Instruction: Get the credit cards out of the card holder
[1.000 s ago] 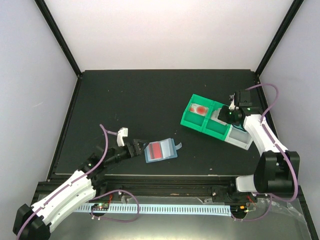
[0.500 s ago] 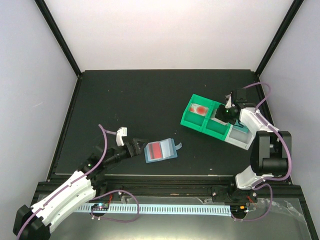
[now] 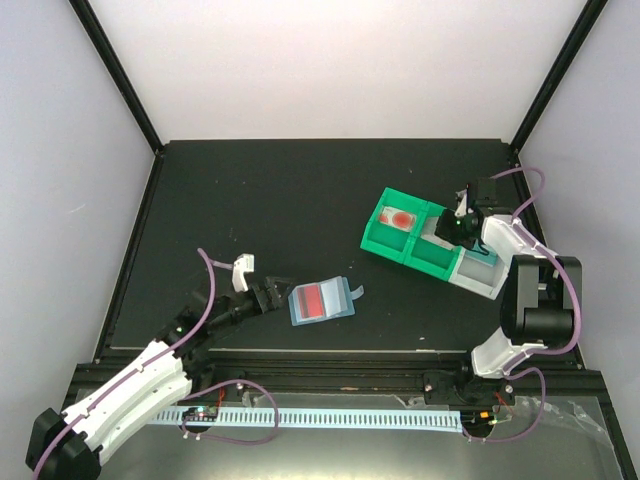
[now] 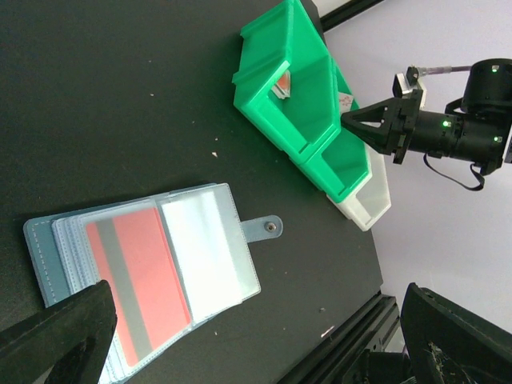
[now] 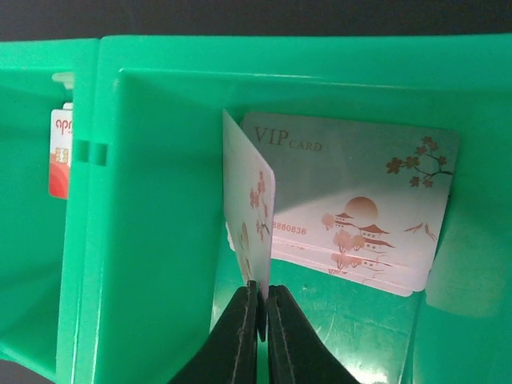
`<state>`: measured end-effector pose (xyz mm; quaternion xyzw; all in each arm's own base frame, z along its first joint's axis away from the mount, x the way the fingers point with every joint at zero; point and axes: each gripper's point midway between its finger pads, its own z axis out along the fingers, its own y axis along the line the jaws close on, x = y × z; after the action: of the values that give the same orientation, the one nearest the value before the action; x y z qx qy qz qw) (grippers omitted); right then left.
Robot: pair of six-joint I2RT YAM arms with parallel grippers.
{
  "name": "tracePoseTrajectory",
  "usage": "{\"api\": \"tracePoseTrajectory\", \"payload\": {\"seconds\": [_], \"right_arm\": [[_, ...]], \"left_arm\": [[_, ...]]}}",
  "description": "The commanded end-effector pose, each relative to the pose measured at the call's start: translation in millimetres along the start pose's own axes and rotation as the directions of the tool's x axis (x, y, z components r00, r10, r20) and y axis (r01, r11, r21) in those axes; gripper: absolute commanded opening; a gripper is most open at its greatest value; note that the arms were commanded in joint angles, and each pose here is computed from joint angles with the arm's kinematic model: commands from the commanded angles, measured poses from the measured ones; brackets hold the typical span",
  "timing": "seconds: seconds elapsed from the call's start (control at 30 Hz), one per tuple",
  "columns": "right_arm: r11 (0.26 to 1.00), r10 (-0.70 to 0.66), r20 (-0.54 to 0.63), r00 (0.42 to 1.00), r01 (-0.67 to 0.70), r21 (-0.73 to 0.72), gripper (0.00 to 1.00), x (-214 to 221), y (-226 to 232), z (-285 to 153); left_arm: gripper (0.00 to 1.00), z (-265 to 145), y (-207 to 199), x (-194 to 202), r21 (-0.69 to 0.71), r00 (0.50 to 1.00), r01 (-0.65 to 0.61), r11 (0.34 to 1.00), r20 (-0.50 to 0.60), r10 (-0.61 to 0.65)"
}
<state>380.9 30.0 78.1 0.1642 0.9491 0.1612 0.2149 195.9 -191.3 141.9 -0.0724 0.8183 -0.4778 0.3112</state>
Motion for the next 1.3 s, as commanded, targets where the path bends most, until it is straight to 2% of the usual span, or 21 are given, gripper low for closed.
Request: {"api": "tracePoseTrajectory", "payload": {"seconds": [0.0, 0.33, 0.4, 0.67, 0.97, 1.1, 1.27], "right_arm": [[1.000, -0.006, 0.032, 0.999, 0.005, 0.009, 0.10, -7, -4, 4], [0.997, 0.044, 0.050, 0.998, -0.047, 0.064, 0.15, -13, -13, 2], [0.994, 0.061, 0.057, 0.996, -0.066, 0.092, 0.19, -14, -17, 1], [0.988, 0.067, 0.079, 0.995, -0.077, 0.130, 0.20, -14, -23, -8], [0.988, 0.061, 0.089, 0.994, -0.073, 0.138, 0.26, -9, -21, -23], [0.993, 0.055, 0.112, 0.992, -0.067, 0.099, 0.27, -9, -11, -36], [0.998, -0.018, 0.067, 0.998, 0.022, -0.058, 0.30, 11, 24, -47]], "left_arm": [[0.99, -2, -14, -11, 0.023, 0.999, -0.019, 1.000, 0.031, 0.018], [0.99, -5, -14, -11, 0.021, 0.999, -0.035, 0.999, 0.034, 0.034], [0.99, -5, -14, -12, 0.017, 0.999, -0.035, 0.999, 0.041, 0.034], [0.99, -5, -12, -11, 0.012, 0.999, -0.033, 0.999, 0.035, 0.032], [0.99, -1, 8, -3, -0.067, 1.000, -0.021, 0.998, 0.001, 0.021], [0.99, 1, 12, 0, -0.083, 1.000, -0.019, 0.996, -0.015, 0.018], [0.99, 4, 7, 7, -0.055, 0.998, -0.034, 0.998, -0.062, 0.030]]}}
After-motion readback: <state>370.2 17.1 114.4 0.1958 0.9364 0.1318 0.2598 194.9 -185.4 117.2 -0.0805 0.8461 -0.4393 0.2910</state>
